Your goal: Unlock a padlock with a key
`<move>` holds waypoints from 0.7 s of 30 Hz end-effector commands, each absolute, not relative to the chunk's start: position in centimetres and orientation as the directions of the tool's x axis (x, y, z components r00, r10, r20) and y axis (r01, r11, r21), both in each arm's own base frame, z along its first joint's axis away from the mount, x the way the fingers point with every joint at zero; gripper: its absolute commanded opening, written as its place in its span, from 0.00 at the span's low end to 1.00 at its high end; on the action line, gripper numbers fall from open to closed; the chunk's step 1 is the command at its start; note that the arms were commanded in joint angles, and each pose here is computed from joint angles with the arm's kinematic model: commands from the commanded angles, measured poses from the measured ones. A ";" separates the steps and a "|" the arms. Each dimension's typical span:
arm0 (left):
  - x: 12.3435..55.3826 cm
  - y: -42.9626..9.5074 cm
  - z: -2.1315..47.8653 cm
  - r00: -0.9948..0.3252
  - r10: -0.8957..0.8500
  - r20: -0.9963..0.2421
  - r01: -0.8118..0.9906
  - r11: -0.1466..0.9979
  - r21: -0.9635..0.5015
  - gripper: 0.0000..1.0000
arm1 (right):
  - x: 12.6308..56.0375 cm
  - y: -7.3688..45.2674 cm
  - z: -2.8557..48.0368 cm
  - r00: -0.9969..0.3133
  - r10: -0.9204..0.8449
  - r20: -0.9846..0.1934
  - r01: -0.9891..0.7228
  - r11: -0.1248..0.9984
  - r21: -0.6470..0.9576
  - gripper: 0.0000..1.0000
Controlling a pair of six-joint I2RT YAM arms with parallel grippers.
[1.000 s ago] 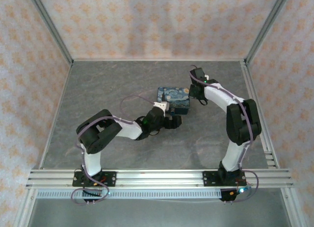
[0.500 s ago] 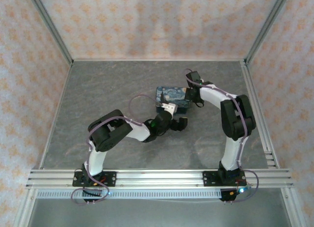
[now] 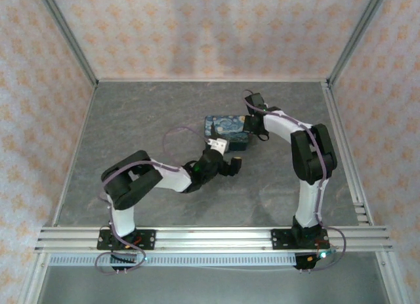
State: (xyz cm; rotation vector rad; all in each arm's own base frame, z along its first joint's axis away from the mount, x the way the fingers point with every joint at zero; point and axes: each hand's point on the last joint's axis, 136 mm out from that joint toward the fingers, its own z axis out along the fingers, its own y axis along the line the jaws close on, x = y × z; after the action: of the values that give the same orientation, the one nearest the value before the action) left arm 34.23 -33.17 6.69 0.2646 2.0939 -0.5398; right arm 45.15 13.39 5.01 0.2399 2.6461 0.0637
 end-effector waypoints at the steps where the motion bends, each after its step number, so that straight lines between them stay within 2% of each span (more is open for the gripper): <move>1: 34.5 -31.7 6.6 -0.546 0.024 -0.838 0.385 0.895 -0.226 0.98 | 45.3 14.6 5.5 -0.868 0.165 -0.468 0.137 0.986 0.094 0.00; 21: 37.1 -36.1 3.0 -0.574 0.058 -0.817 0.421 0.876 -0.234 0.95 | 45.8 17.0 4.7 -0.881 0.130 -0.454 0.090 0.990 0.110 0.00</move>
State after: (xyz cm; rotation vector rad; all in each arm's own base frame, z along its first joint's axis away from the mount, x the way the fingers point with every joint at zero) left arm 37.28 -34.81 3.53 0.2959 2.1354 -0.4786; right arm 45.58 15.61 4.56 0.1888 2.6538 0.0924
